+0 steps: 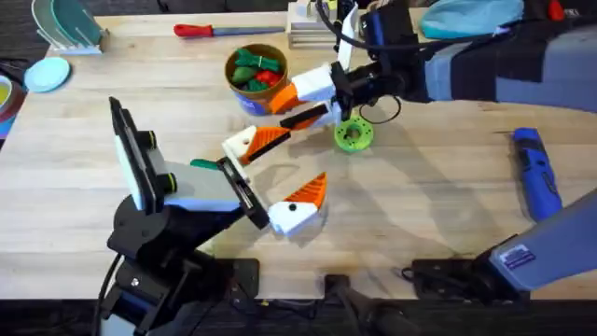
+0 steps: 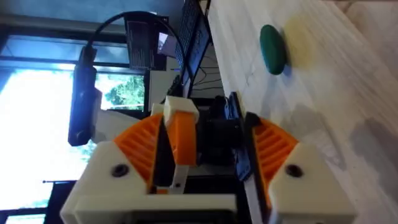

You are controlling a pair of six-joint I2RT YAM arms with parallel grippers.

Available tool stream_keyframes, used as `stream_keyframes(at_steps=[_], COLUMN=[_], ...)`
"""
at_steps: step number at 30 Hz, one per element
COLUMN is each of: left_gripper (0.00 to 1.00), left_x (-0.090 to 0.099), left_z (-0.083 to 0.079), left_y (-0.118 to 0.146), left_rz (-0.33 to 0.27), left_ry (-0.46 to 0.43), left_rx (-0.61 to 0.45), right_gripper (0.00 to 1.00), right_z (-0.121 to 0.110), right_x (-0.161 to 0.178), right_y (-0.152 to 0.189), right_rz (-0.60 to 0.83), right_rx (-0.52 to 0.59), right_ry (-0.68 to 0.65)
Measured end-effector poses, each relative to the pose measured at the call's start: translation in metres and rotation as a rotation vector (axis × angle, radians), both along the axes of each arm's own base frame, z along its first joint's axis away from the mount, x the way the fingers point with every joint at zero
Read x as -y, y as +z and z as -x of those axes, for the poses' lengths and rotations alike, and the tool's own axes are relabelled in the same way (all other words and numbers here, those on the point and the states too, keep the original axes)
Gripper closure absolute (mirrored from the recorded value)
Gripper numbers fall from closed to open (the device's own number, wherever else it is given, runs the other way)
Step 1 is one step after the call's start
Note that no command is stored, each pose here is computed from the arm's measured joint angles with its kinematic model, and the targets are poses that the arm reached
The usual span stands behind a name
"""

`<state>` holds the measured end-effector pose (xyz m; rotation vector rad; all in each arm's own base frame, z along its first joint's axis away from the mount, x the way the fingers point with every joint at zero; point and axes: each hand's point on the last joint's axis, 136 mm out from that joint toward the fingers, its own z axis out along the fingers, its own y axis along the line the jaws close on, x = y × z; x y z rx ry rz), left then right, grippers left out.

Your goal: Pick up the gripper from the table and insert it into the empty holder that is missing its gripper. Then pick up a screw, insert it into the mounting hole, and use the screwdriver to tighten it. Finally, clean up the table by picking up the vegetable and placing it into the bucket.

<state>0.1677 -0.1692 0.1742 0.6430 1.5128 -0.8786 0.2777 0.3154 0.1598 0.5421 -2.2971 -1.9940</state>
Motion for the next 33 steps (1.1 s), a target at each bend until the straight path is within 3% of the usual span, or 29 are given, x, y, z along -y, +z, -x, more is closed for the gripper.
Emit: stream_keyframes(at_steps=[3,12,15,24,30,33], left_gripper=[0.008,0.009,0.009,0.008,0.008,0.008], left_x=[0.000,0.001,0.002,0.003,0.003,0.003], left_z=[0.000,0.002,0.003,0.004,0.005,0.005], left_y=[0.000,-0.003,-0.004,-0.005,-0.005,-0.005], left_rz=[0.000,-0.008,-0.027,-0.056,-0.060,-0.060], left_ry=[0.000,-0.012,-0.021,-0.031,-0.036,-0.038], left_rx=[0.000,-0.005,0.013,0.051,0.057,0.057], right_gripper=[0.051,0.019,0.016,0.014,0.012,0.011], right_z=[-0.010,-0.075,-0.084,-0.066,-0.024,-0.016], right_x=[0.004,0.048,0.062,0.108,0.122,0.122], right_y=[0.001,-0.016,-0.017,-0.018,-0.049,-0.055], right_rz=[-0.005,0.108,0.188,0.646,0.943,1.027], right_rx=[0.037,0.172,0.227,0.426,0.478,0.536], right_ry=[-0.027,-0.284,-0.350,-0.379,-0.225,-0.177])
